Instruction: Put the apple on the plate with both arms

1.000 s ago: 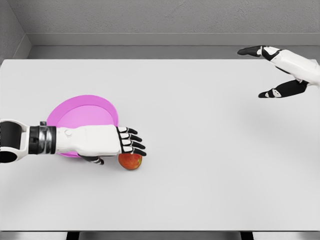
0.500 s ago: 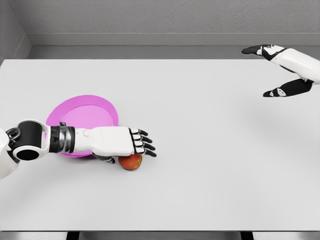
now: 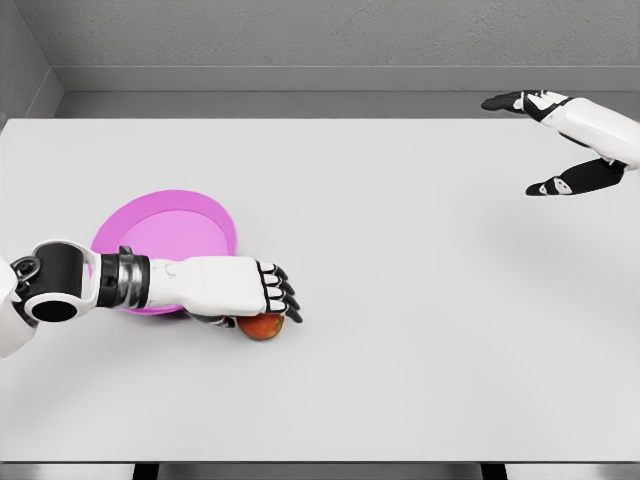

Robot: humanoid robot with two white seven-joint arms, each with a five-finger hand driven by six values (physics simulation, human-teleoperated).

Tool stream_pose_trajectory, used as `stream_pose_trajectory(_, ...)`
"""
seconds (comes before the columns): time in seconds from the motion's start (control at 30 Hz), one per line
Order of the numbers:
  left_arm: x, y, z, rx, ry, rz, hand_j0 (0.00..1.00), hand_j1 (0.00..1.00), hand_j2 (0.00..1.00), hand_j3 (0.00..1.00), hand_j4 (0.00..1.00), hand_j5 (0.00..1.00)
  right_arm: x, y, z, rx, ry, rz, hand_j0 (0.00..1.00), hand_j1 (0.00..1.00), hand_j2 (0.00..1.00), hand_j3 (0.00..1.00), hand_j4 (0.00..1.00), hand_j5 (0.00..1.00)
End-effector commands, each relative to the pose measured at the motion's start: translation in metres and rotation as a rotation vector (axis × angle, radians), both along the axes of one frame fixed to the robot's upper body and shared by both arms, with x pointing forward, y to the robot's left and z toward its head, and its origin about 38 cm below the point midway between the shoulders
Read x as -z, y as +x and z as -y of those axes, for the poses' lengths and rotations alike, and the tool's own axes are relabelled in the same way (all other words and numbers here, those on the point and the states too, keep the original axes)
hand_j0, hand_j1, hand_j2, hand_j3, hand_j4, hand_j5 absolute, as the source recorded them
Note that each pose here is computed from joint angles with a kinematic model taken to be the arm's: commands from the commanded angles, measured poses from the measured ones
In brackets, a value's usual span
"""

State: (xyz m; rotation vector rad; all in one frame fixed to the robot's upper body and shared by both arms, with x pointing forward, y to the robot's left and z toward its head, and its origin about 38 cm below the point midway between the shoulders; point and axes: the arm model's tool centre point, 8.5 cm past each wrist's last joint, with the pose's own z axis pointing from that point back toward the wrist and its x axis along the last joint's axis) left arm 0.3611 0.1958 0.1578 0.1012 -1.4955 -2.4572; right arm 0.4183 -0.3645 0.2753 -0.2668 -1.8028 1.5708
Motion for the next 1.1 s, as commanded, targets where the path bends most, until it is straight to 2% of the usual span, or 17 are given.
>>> stream_pose_trajectory(0.0, 0.0, 0.0, -0.001, -0.005, -0.003, -0.004, 0.86, 0.86, 0.86, 0.86, 0.86, 0.86, -0.002, 0.0, 0.0, -0.002, 0.006, 0.001, 1.0, 1.0, 1.0, 1.0, 1.0, 1.0)
stream_pose_trajectory(0.07, 0.0, 0.0, -0.002, -0.006, 0.002, -0.004, 0.86, 0.86, 0.86, 0.86, 0.86, 0.86, -0.006, -0.002, 0.006, 0.008, -0.011, 0.003, 1.0, 1.0, 1.0, 1.0, 1.0, 1.0)
stream_pose_trajectory(0.37, 0.006, -0.004, 0.0, 0.006, 0.015, -0.021, 0.85, 0.85, 0.85, 0.85, 0.85, 0.85, -0.007, -0.002, 0.006, 0.006, -0.01, 0.006, 1.0, 1.0, 1.0, 1.0, 1.0, 1.0)
stream_pose_trajectory(0.5, 0.007, -0.004, -0.001, 0.008, 0.032, -0.024, 0.66, 0.66, 0.66, 0.66, 0.66, 0.66, -0.009, -0.003, 0.004, 0.0, -0.011, 0.01, 1.0, 1.0, 1.0, 1.0, 1.0, 1.0)
stream_pose_trajectory(0.63, 0.007, -0.004, -0.001, 0.009, 0.044, -0.025, 0.53, 0.53, 0.53, 0.53, 0.53, 0.53, -0.009, -0.003, 0.003, -0.003, -0.01, 0.01, 1.0, 1.0, 1.0, 1.0, 1.0, 1.0)
stream_pose_trajectory(0.87, 0.006, -0.003, -0.001, 0.011, 0.042, -0.023, 0.47, 0.47, 0.47, 0.47, 0.47, 0.47, -0.009, -0.004, 0.003, -0.004, -0.01, 0.011, 1.0, 1.0, 1.0, 1.0, 1.0, 1.0)
stream_pose_trajectory(0.97, -0.002, -0.009, 0.007, 0.04, 0.021, -0.009, 0.39, 0.39, 0.39, 0.39, 0.39, 0.39, -0.009, -0.004, 0.003, -0.005, -0.01, 0.012, 1.0, 1.0, 1.0, 1.0, 1.0, 1.0)
stream_pose_trajectory(1.03, -0.016, -0.004, 0.01, 0.044, -0.009, 0.005, 0.39, 0.39, 0.39, 0.39, 0.39, 0.39, -0.01, -0.004, 0.003, -0.005, -0.013, 0.013, 1.0, 1.0, 1.0, 1.0, 1.0, 1.0)
stream_pose_trajectory(1.07, -0.031, 0.001, 0.01, 0.039, -0.046, 0.008, 0.39, 0.39, 0.39, 0.39, 0.39, 0.39, -0.01, -0.004, 0.002, -0.006, -0.014, 0.014, 1.0, 1.0, 1.0, 1.0, 1.0, 1.0)
